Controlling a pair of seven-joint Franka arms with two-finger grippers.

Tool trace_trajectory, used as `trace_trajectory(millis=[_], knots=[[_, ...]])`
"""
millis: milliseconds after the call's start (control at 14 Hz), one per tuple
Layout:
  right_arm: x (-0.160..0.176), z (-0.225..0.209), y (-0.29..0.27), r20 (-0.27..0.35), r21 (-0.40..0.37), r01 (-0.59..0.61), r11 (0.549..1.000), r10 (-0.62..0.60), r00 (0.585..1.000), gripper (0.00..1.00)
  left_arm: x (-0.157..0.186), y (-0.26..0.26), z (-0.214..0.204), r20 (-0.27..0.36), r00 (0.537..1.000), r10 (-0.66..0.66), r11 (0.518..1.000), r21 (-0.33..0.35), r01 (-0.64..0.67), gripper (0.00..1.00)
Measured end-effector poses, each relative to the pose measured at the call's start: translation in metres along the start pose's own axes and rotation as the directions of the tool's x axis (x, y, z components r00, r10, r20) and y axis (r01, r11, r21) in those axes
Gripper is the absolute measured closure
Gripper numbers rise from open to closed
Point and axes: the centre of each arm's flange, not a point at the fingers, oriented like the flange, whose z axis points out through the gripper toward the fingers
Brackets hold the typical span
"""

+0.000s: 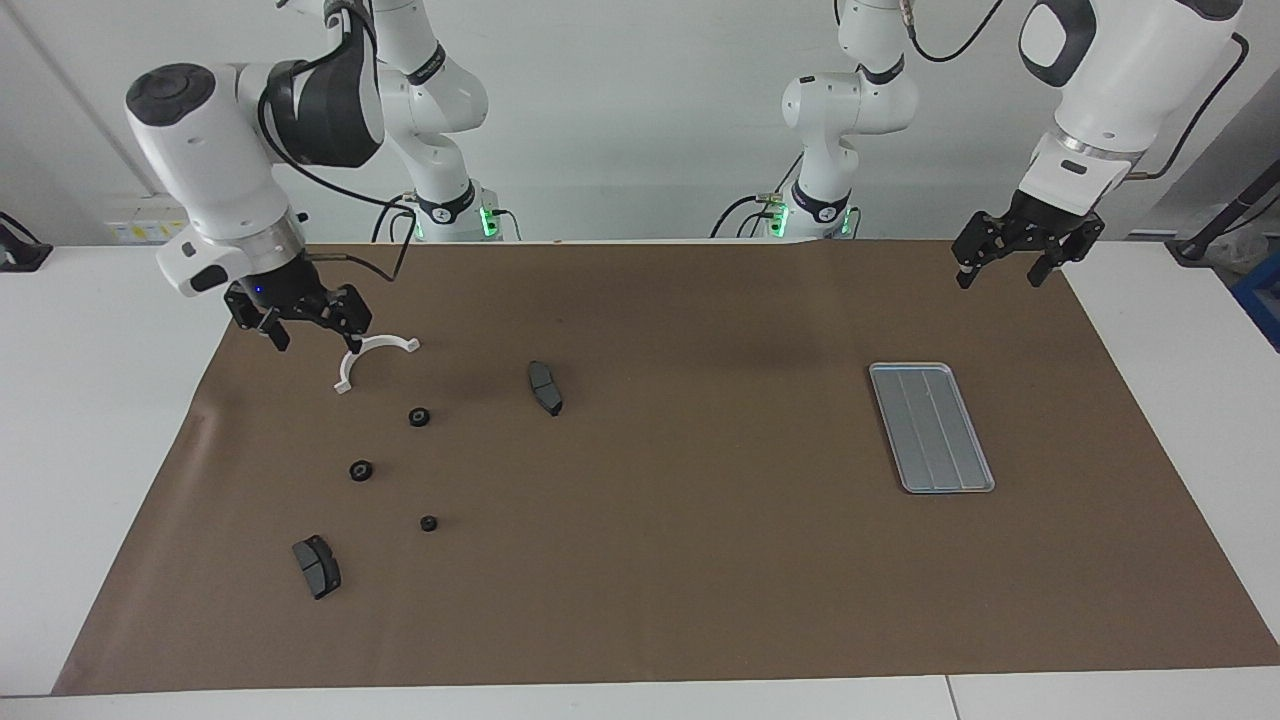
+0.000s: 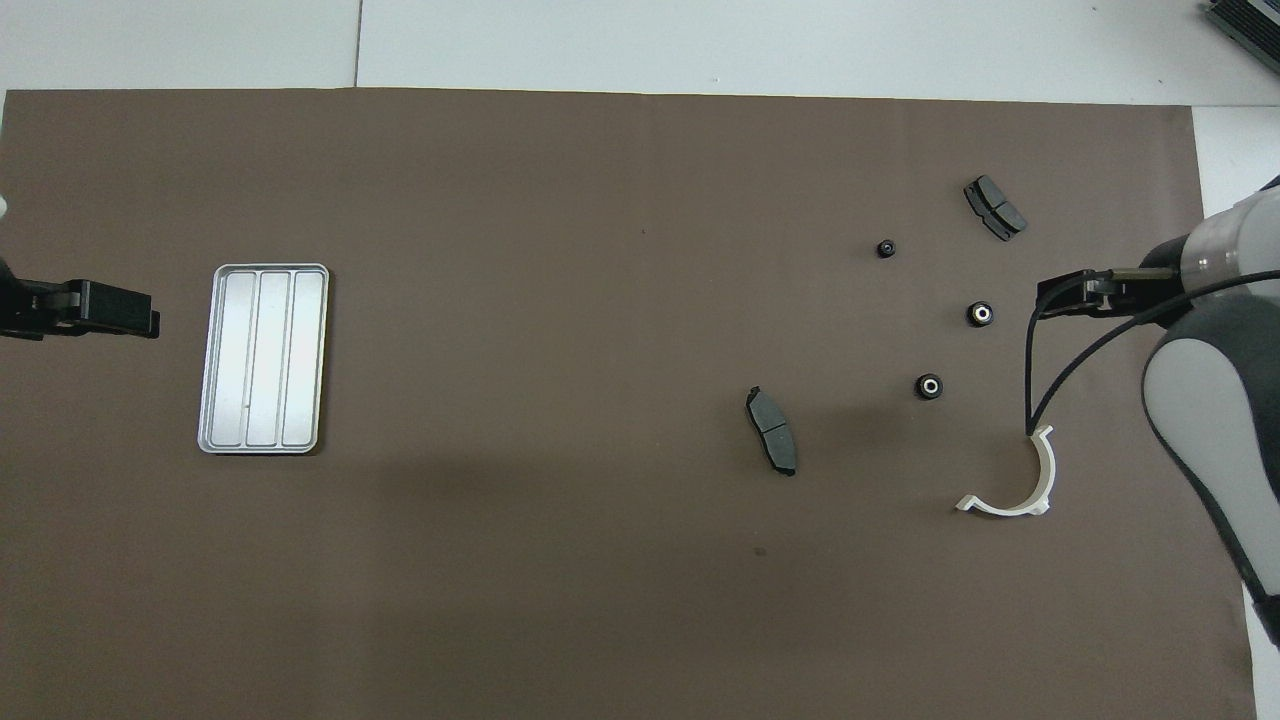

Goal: Pick bearing gear from pile to tray
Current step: 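Reach the right gripper to a small black bearing and grasp it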

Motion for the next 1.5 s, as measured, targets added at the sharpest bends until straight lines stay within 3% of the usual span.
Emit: trace_trajectory(millis=[430, 1146, 1361, 1504], knots=[[0.034, 0.122, 0.001, 0.004, -0.005, 0.089, 0.996, -0.089, 0.996, 0.0, 0.0, 0.0, 0.0, 0.0, 1.0, 0.0, 1.0, 0.0, 0.0, 0.0], [0.014, 0.199, 0.012, -0.017, -0.009, 0.163, 0.987, -0.163, 0.987, 0.0, 0.0, 0.0, 0.0, 0.0, 1.0, 0.0, 1.0, 0.0, 0.0, 0.0], [0.009, 0.205, 0.012, -0.024, -0.009, 0.163, 0.987, -0.163, 0.986, 0.07, 0.0, 0.0, 0.0, 0.0, 1.0, 0.0, 1.0, 0.0, 0.0, 0.0], [0.011, 0.205, 0.012, -0.042, -0.012, 0.163, 0.987, -0.163, 0.986, 0.19, 0.0, 0.0, 0.0, 0.0, 1.0, 0.0, 1.0, 0.0, 0.0, 0.0]])
